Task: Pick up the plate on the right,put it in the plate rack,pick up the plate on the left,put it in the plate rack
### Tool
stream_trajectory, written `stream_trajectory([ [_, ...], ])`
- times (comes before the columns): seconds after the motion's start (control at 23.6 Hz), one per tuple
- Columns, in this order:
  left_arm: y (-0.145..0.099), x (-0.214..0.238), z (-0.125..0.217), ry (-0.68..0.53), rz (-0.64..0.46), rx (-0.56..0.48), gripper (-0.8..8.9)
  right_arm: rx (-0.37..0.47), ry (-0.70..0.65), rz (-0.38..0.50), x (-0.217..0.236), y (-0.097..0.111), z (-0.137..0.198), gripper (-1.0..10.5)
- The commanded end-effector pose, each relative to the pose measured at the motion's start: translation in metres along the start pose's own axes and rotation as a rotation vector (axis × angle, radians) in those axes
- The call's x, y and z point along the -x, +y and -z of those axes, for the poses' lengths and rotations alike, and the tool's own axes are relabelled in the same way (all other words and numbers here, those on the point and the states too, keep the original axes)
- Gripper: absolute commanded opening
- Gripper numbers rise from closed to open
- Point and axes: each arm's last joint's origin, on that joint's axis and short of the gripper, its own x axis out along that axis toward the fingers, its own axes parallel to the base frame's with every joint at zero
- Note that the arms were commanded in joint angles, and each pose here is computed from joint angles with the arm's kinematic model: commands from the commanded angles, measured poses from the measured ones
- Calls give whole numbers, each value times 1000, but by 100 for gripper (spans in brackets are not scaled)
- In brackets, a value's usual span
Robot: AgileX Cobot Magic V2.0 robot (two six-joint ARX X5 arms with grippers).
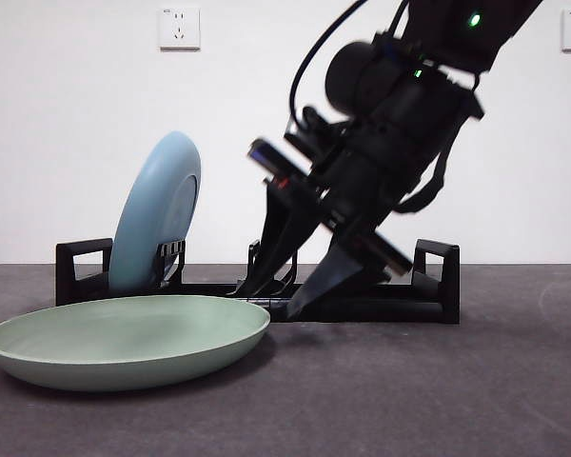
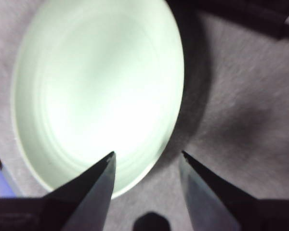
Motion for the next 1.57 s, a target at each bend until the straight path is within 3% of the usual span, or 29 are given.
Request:
stream_trajectory([
  [0.04,-4,-2,3,21,9,-21,283,-24,13,-3,-13,-4,2,217],
  [0.21,-8,-3,3,28,4,-30,283,-43,8,-4,-22,-8,1,209],
  [0.59,-10,-3,5,54,-14,-36,283,-84,33,5,-31,-13,5,-8],
  [0.85,-10,-3,7,75,-28,-62,283,-77,53,4,-28,-5,7,-12],
  [1.1,-11,-3,8,92,-11,-116,283,-35,25,-1,-2,15,4,-12],
  [1.27,-15,-4,9,103,24,-161,283,-6,-63,74,27,27,-1,-12],
  [1.57,-36,-5,10,114,155,-241,280,-16,-186,146,74,27,-6,-12],
])
